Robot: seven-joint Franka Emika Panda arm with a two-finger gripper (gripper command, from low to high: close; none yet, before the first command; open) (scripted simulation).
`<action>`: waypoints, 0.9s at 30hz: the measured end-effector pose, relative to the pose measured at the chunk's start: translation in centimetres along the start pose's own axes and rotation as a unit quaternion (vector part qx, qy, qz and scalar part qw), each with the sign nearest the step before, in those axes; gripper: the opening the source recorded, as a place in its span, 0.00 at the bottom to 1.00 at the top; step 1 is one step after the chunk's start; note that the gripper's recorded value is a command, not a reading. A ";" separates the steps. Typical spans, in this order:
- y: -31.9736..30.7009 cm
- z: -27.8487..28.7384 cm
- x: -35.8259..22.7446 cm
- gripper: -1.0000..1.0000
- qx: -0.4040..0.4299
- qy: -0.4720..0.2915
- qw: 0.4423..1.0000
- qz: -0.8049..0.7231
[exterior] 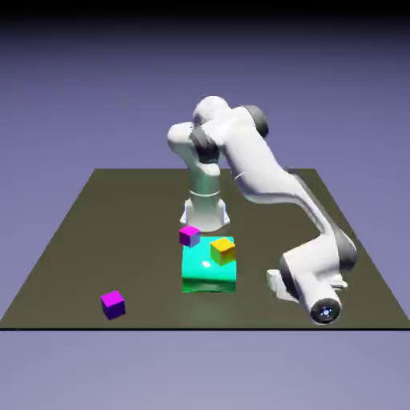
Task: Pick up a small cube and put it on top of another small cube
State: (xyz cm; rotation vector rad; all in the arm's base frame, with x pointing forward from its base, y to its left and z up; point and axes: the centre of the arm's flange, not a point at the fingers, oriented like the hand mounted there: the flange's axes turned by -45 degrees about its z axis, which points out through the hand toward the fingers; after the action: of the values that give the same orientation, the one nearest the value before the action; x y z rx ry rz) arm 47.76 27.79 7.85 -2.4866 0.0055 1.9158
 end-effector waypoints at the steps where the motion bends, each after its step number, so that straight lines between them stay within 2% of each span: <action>1: -0.2 1.2 0.5 0.50 -0.001 -0.002 1.000 -0.001; 4: -0.2 4.5 1.6 0.50 -0.001 -0.002 1.000 -0.001; 5: 0.0 5.5 1.9 0.00 0.000 0.000 1.000 0.000; 7: 0.0 5.5 1.9 0.00 0.000 0.000 1.000 0.000; 12: 0.0 0.0 0.0 0.00 0.001 0.000 1.000 0.000; 18: 13.4 -5.1 -5.6 0.00 0.031 0.001 0.999 0.021; 23: 24.6 -7.1 -12.5 0.00 0.090 0.000 0.996 0.026; 27: 25.1 -5.3 -12.4 0.00 0.096 0.000 0.995 0.025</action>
State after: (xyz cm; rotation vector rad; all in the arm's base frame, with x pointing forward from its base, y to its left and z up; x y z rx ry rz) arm 49.65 2.63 21.24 -2.3816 0.2428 1.8367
